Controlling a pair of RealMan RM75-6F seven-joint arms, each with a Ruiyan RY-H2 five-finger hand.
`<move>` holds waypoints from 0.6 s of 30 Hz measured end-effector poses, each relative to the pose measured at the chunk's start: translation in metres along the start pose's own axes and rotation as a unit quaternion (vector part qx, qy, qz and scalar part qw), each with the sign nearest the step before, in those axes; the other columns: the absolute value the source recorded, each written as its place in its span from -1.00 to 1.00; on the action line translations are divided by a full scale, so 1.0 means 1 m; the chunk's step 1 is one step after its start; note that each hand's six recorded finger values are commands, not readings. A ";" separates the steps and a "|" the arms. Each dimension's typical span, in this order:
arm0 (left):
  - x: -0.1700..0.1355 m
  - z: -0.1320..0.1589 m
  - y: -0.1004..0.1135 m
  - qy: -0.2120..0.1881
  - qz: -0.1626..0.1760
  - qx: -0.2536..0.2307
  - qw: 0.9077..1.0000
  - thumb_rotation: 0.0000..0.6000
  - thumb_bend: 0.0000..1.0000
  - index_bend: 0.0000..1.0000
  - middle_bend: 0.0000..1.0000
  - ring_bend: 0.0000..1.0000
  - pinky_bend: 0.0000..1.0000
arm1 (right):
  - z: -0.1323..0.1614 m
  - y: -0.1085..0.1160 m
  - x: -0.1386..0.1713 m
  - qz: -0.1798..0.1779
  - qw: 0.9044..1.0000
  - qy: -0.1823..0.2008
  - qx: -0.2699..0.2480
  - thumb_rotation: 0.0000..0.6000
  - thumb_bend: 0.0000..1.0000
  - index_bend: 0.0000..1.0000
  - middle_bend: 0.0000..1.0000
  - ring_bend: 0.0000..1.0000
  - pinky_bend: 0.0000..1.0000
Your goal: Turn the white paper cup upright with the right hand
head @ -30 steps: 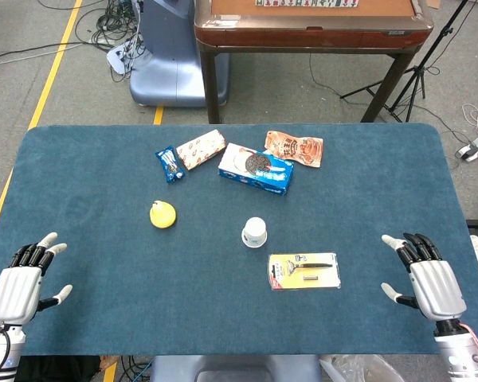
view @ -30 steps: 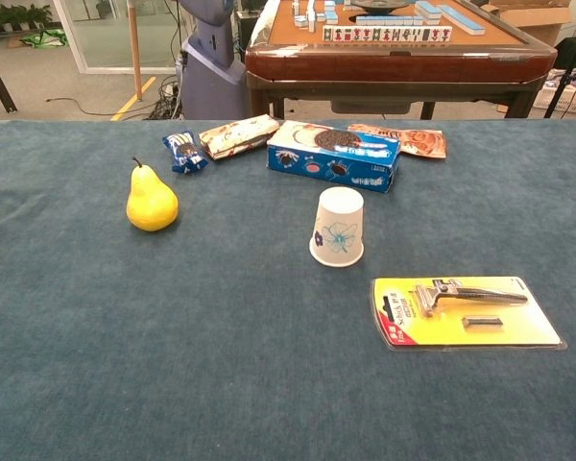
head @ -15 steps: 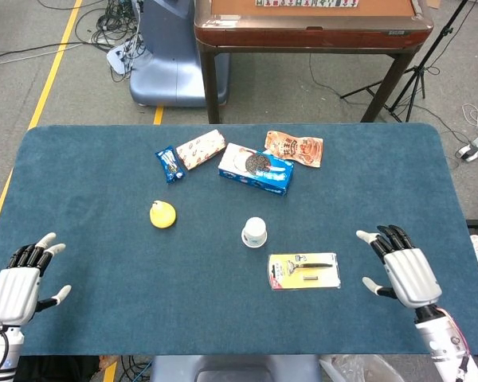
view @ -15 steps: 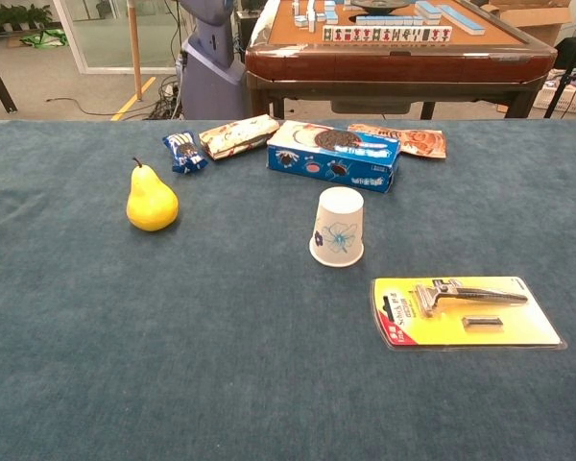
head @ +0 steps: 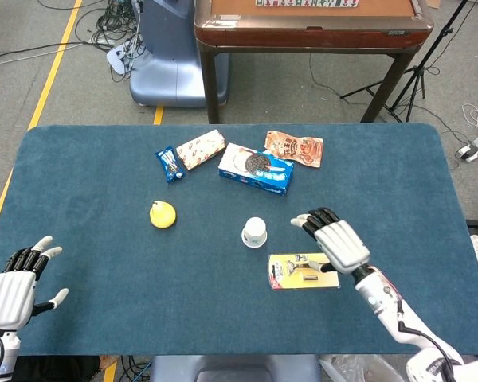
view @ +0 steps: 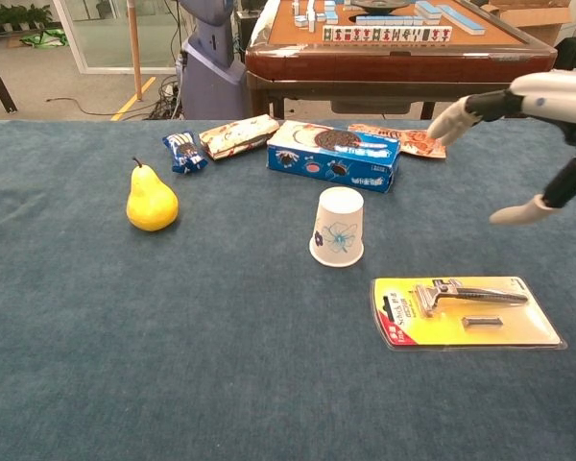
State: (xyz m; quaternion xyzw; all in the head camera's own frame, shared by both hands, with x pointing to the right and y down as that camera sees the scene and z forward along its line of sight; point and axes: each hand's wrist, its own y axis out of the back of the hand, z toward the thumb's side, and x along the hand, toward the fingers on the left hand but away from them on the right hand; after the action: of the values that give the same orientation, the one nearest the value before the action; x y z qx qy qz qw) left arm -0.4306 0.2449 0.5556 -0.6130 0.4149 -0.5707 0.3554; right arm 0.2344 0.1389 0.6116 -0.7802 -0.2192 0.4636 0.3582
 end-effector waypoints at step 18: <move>-0.001 0.000 -0.001 -0.004 -0.005 0.004 1.000 1.00 -0.71 -0.51 -0.75 -0.67 -0.74 | 0.036 -0.023 -0.104 0.049 0.999 0.022 0.011 1.00 -0.65 -0.46 -0.62 -0.76 -0.74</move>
State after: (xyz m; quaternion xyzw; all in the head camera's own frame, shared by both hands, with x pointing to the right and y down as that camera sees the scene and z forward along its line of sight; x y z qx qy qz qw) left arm -0.4303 0.2461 0.5563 -0.6157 0.4083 -0.5719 0.3566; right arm 0.1530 0.0966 0.6773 -0.7958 -0.1677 0.4659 0.3485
